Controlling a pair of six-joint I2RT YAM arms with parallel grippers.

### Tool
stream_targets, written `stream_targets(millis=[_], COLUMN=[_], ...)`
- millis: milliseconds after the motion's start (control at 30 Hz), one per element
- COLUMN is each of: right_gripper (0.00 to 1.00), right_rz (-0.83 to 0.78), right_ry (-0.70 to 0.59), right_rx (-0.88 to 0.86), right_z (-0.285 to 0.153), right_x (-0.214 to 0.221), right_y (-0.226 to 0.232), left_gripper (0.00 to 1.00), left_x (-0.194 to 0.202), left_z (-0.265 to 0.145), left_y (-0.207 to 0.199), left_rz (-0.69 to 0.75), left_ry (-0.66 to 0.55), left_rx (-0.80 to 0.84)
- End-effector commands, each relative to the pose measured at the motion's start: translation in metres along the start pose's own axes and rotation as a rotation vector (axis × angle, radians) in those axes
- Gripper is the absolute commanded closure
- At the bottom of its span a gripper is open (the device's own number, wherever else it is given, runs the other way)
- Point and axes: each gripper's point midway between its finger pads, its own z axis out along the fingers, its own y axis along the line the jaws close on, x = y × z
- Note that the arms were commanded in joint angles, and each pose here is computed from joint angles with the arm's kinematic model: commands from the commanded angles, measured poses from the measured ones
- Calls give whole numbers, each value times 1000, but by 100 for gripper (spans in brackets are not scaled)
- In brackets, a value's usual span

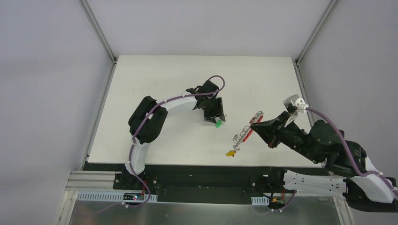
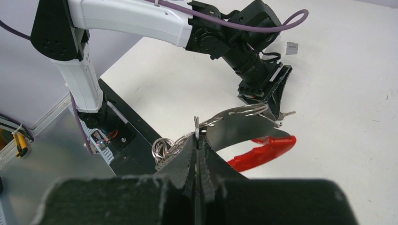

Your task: Put the keys on the keyring

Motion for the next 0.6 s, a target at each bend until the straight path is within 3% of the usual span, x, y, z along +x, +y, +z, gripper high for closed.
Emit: stream_targets(millis=[0,467,567], right_gripper=[100,100,100], right_rz=[35,50,53], right_ry=[-43,-42,-42], right_rx=[0,-13,-13], right_z=[-5,-16,-19], right_x=[-6,2,3], right_y=[-2,-8,-9], left_gripper=[51,55,60], left_x=[-8,-9,-9], left_z=[0,24,27], left_y=[-6,-5,2], left_rz=[-23,-49,-54], left_ry=[-19,-3,-5], left_rx=[-37,-77,-98])
